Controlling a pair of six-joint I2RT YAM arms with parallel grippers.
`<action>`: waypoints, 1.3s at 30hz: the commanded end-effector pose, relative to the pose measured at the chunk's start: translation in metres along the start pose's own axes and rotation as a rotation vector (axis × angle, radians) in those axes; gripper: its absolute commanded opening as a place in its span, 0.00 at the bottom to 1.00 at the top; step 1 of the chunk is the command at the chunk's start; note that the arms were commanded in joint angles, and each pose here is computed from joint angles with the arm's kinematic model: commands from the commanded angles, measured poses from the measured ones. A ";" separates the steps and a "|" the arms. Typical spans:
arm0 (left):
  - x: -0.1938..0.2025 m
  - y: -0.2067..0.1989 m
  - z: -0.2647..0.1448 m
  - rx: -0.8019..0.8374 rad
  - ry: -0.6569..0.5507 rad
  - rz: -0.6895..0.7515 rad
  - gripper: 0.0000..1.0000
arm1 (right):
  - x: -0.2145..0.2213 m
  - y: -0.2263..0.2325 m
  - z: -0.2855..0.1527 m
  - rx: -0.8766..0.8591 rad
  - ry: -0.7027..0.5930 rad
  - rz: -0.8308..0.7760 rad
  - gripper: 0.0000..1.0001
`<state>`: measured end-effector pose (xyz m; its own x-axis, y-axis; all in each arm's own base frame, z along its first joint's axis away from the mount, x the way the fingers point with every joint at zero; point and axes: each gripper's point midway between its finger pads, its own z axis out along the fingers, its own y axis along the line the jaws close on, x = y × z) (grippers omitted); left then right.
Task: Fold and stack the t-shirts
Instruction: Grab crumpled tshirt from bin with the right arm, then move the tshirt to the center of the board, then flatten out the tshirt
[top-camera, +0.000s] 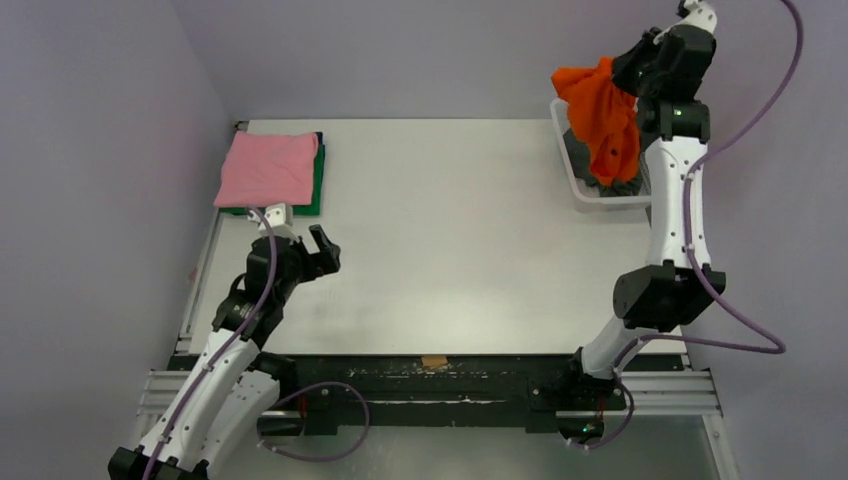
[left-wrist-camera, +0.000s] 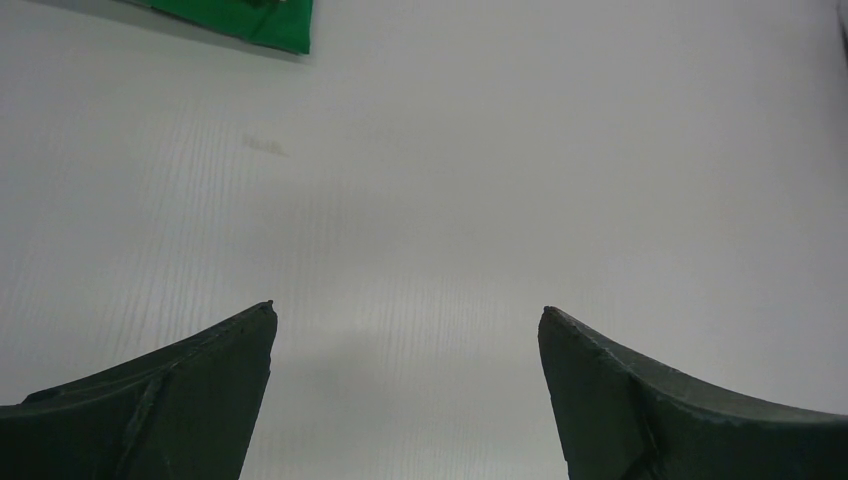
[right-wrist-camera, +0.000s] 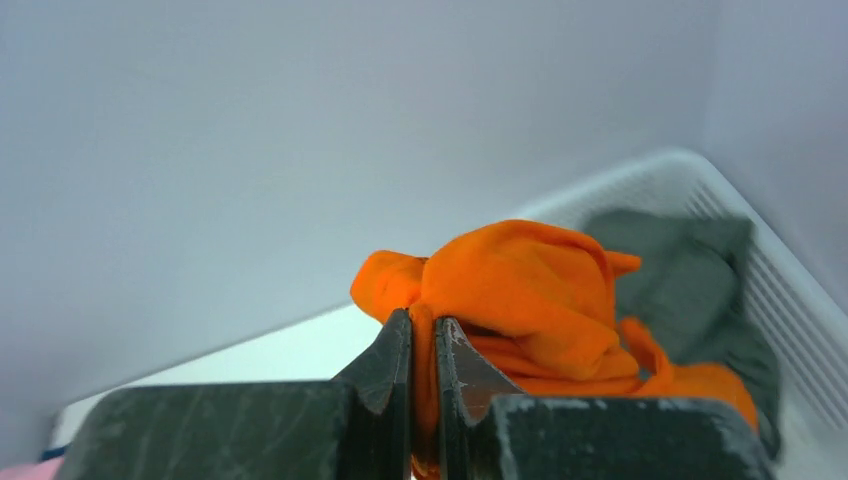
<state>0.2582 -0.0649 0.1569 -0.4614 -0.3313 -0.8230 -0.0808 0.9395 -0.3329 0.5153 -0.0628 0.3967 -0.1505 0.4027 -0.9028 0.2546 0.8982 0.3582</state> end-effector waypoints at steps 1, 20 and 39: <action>-0.016 -0.015 -0.011 0.068 -0.052 -0.025 1.00 | -0.043 0.126 -0.078 -0.423 -0.072 -0.073 0.00; 0.018 0.019 -0.037 -0.129 0.076 -0.232 1.00 | 0.199 0.171 -0.145 -0.643 0.337 -0.252 0.12; 0.077 -0.033 0.015 0.082 0.397 -0.251 1.00 | 0.411 0.165 -0.249 -0.524 0.598 -0.510 0.65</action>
<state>0.2207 -0.0933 0.0965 -0.7110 -0.4870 -0.5072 -0.2608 0.8525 -0.4529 0.2854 0.2462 0.1618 -0.6308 -0.1178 -0.7669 -0.3800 0.9087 0.1729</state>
